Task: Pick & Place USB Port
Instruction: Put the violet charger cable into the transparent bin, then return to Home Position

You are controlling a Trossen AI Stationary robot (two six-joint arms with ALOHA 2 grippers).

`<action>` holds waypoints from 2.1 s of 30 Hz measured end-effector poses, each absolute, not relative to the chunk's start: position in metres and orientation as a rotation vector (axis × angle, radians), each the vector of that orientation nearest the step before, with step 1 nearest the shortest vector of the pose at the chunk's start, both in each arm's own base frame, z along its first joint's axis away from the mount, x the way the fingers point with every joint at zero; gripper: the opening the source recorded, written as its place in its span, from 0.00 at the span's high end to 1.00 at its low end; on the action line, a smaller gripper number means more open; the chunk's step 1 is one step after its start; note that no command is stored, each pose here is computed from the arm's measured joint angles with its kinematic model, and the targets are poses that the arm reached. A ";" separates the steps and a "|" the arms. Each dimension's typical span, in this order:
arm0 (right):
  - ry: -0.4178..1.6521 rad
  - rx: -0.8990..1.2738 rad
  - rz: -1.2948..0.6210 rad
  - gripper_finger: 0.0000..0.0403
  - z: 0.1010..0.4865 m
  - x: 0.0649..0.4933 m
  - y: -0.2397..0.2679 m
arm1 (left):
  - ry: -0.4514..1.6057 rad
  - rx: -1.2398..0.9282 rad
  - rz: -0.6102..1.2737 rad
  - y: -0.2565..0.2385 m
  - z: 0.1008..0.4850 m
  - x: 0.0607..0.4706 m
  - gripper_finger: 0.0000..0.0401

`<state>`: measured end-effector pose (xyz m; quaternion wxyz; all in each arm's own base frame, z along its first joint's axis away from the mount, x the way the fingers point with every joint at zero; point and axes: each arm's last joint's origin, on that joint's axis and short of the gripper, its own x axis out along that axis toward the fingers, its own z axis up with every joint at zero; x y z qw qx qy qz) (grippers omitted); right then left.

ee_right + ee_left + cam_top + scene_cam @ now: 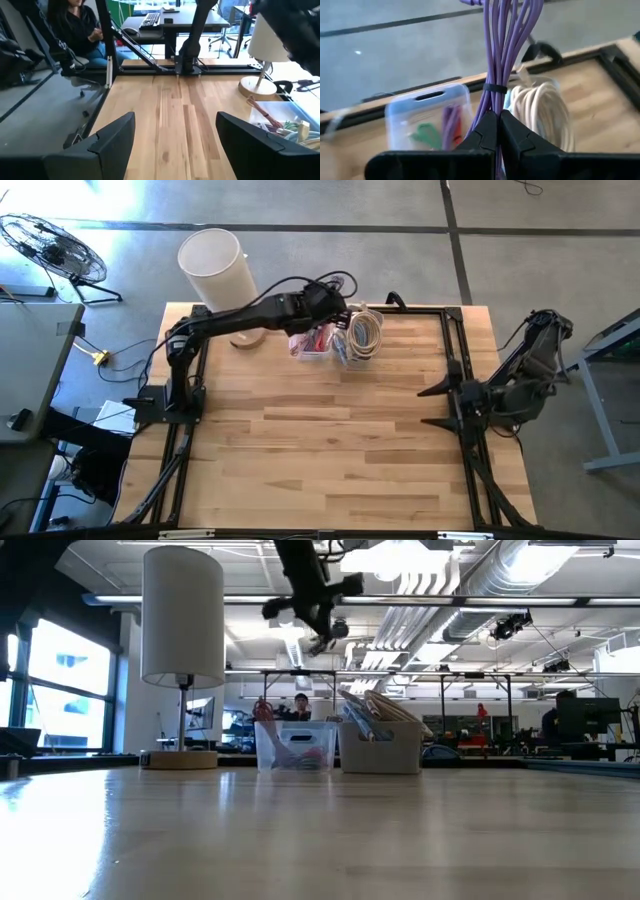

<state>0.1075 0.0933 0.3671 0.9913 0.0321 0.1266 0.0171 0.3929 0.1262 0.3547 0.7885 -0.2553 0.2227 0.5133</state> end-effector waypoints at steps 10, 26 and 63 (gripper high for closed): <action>0.277 0.134 0.041 0.33 0.365 0.110 0.097 | 0.447 -0.699 1.251 0.140 0.292 0.390 1.00; 0.289 0.131 0.021 0.33 0.363 0.109 0.096 | 0.488 -0.808 1.311 0.155 0.243 0.376 0.94; 0.016 -0.213 -0.157 0.36 0.399 0.108 0.088 | 0.426 0.526 0.088 0.010 0.445 0.343 0.86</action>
